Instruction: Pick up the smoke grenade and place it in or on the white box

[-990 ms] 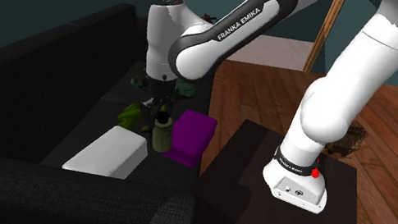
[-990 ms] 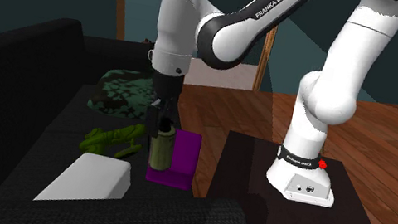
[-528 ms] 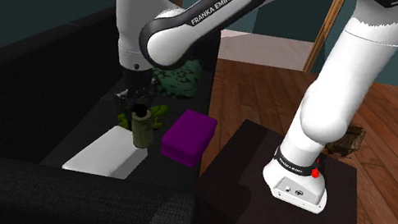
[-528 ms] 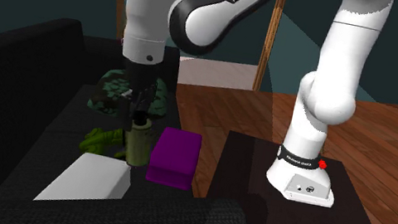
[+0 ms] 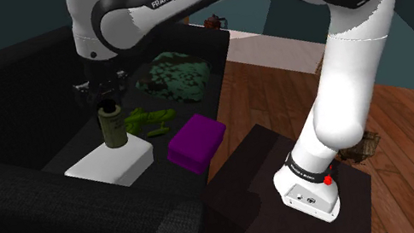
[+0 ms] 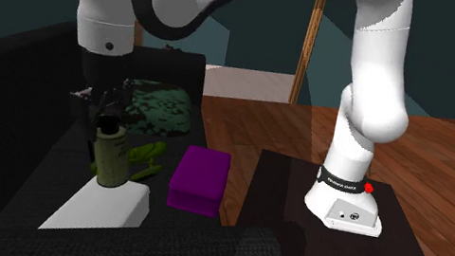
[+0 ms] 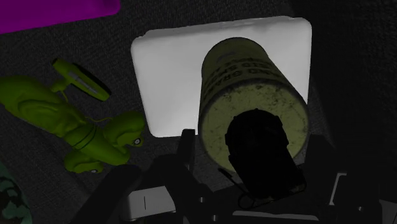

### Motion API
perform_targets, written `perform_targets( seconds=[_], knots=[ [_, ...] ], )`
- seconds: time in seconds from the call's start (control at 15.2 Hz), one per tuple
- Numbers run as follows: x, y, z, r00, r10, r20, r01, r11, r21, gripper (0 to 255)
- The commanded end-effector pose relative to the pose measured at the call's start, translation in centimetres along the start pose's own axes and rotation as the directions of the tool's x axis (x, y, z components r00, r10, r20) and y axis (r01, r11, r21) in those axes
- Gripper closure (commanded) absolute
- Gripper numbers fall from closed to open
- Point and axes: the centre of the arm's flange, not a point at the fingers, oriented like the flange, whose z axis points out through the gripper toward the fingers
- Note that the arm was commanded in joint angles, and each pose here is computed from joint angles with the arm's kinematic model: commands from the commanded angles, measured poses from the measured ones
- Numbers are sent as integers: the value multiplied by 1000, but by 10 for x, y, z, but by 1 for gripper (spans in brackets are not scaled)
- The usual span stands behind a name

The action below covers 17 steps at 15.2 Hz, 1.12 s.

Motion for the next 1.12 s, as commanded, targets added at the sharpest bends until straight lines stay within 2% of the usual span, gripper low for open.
perform_targets(
  seconds=[0.0,0.07,1.06],
  knots=[
    [22,-17,-3,1000,1,-1,-1,1000,-1,255],
    [30,-23,-5,1000,1,-1,-1,1000,-1,255],
    [25,-21,74,1000,1,-1,-1,1000,-1,255]
  ],
)
